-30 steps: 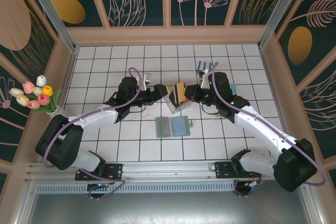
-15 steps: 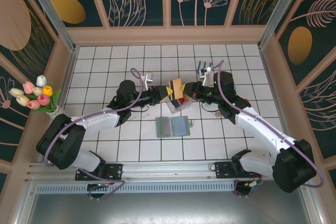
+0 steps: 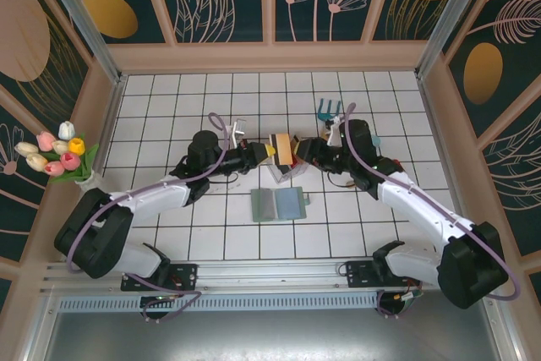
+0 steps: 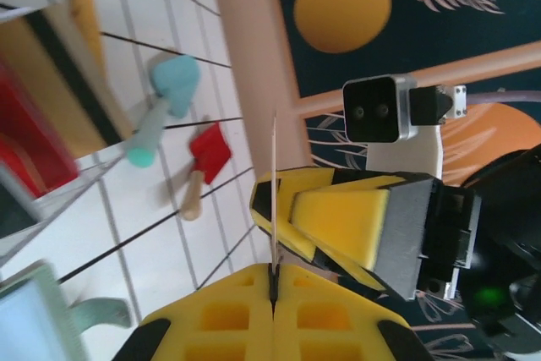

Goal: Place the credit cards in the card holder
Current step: Pick up the credit card from the storage box, then insert the credit card into the card slot.

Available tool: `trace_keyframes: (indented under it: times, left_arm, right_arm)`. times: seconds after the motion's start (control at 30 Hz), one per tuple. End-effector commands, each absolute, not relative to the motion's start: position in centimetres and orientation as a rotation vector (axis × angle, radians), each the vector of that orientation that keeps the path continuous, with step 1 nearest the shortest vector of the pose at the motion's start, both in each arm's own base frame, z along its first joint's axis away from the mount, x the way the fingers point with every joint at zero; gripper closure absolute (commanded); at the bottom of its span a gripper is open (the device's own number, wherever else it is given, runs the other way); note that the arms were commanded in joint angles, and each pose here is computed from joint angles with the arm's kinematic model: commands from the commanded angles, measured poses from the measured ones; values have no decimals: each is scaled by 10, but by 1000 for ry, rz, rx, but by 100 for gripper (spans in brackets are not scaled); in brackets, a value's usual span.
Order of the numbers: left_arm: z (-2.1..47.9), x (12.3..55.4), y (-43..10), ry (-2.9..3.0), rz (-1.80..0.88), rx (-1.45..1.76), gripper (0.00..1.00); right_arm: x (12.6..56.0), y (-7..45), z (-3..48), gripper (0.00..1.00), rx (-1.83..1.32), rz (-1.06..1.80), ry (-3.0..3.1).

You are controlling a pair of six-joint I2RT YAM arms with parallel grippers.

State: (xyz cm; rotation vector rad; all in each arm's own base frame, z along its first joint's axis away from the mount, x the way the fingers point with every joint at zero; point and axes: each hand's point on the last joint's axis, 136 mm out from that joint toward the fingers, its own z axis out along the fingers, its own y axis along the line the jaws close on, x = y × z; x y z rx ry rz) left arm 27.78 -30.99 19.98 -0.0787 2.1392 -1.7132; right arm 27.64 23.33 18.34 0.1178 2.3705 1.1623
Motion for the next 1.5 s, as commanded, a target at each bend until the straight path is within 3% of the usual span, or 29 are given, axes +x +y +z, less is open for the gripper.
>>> trace_keyframes:
  times: [0.0,0.13,0.3,0.53,0.77,1.17,1.47]
  left_arm:
    - [155,260,-301,2316,-1489,-121,100]
    - [121,235,-302,2429,-1396,-172,100]
    - [90,216,-303,2511,-1307,-196,100]
    - [68,204,-304,2544,-1310,-205,100]
    - [53,200,-298,2583,-1250,-197,100]
    - [36,192,-281,2661,-1110,-183,100]
    - [27,191,-294,2667,-1193,-173,100]
  right_arm:
    - [256,199,109,50,140,768,2611]
    - [240,194,77,44,104,609,2708]
    - [227,211,57,38,24,644,2769]
    - [222,214,40,38,15,607,2807]
    - [213,214,22,46,-5,610,2859]
    - [212,211,3,80,17,547,2908]
    - [207,214,0,83,6,580,2917]
